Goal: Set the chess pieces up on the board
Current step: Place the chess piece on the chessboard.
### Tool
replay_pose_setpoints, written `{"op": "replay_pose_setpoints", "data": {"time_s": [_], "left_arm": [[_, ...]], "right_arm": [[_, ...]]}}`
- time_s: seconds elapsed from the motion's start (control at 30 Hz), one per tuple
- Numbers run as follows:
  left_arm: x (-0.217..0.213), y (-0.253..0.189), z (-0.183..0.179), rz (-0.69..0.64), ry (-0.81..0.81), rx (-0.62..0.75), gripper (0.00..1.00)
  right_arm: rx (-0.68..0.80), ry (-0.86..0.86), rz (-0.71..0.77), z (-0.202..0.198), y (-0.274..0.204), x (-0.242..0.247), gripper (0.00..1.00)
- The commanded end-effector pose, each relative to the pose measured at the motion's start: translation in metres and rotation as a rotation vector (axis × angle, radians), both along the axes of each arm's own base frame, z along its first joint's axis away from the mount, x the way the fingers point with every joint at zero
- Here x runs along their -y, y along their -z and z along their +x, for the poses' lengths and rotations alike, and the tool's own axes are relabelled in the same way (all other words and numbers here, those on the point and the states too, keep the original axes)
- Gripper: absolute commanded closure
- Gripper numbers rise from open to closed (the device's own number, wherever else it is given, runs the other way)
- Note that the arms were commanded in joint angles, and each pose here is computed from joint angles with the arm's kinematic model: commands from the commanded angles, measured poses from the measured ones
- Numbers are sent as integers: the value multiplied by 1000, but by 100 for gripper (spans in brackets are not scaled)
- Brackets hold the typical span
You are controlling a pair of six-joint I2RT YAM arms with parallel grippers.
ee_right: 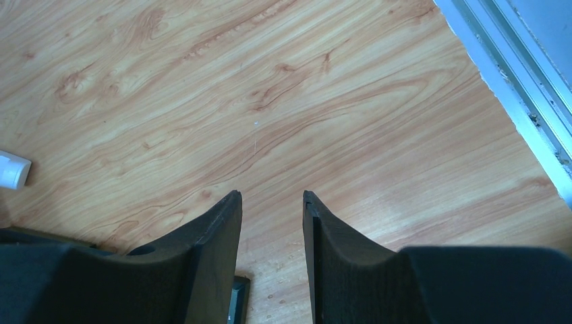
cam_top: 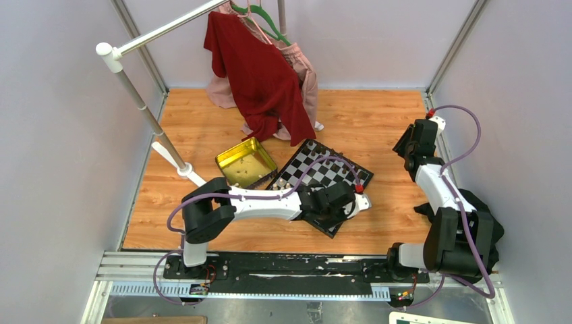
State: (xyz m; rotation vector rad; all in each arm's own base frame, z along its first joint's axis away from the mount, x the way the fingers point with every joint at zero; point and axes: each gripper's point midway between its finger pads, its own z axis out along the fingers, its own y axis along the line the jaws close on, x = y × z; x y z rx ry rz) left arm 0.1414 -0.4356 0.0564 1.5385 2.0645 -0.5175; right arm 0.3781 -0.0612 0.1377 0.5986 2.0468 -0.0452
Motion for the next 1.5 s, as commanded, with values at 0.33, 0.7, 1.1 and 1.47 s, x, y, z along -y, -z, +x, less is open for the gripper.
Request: {"op": "replay_pose_setpoints", "data": {"time_s": [0.33, 0.7, 1.1, 1.47], "left_arm": [[0, -3, 0, -38, -21, -5, 78], [4, -22, 5, -68, -29, 23, 49], [11, -134, 7, -284, -82, 55, 46], [-167, -210, 130, -559, -1048, 228, 40]], "right_arm": [[37, 8, 15, 5, -7, 3, 57], [49, -3, 20, 6, -12, 1, 57], [96, -32, 22, 11, -38, -9, 57], [93, -304, -2, 25, -85, -90, 57]]}}
